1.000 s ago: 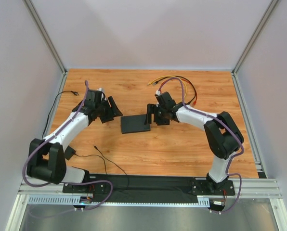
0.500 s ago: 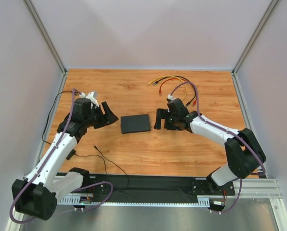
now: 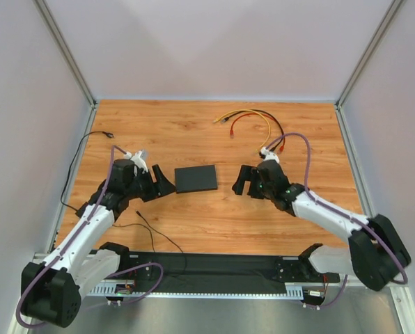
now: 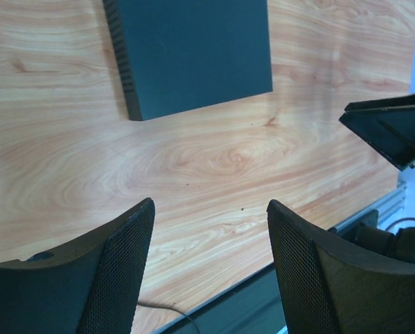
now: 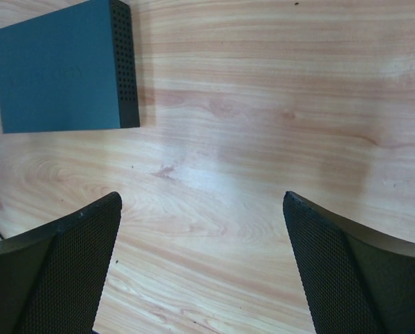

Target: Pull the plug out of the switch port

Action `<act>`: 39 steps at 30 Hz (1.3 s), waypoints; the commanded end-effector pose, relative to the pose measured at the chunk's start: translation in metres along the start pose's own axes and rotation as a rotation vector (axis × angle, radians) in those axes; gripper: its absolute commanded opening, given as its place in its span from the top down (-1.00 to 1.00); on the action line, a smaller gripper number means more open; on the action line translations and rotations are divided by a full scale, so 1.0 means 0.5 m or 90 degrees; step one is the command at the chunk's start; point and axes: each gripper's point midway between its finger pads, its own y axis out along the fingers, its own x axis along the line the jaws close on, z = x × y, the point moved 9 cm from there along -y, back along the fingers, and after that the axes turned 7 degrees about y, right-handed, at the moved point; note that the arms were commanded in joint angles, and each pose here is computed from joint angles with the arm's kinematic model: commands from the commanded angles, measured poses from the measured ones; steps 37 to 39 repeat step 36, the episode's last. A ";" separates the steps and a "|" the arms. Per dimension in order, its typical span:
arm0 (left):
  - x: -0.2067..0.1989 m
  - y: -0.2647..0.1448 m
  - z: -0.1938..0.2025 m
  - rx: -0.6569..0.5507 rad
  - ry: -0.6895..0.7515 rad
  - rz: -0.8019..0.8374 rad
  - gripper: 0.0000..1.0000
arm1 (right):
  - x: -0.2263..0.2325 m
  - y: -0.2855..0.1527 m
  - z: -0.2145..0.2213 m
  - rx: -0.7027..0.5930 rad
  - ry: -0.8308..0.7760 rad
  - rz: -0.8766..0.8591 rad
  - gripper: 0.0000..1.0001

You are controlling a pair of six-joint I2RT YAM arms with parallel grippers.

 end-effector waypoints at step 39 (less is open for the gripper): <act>0.063 0.004 0.228 -0.142 -0.100 0.264 -0.53 | -0.224 -0.072 0.200 -0.241 0.350 -0.105 -1.00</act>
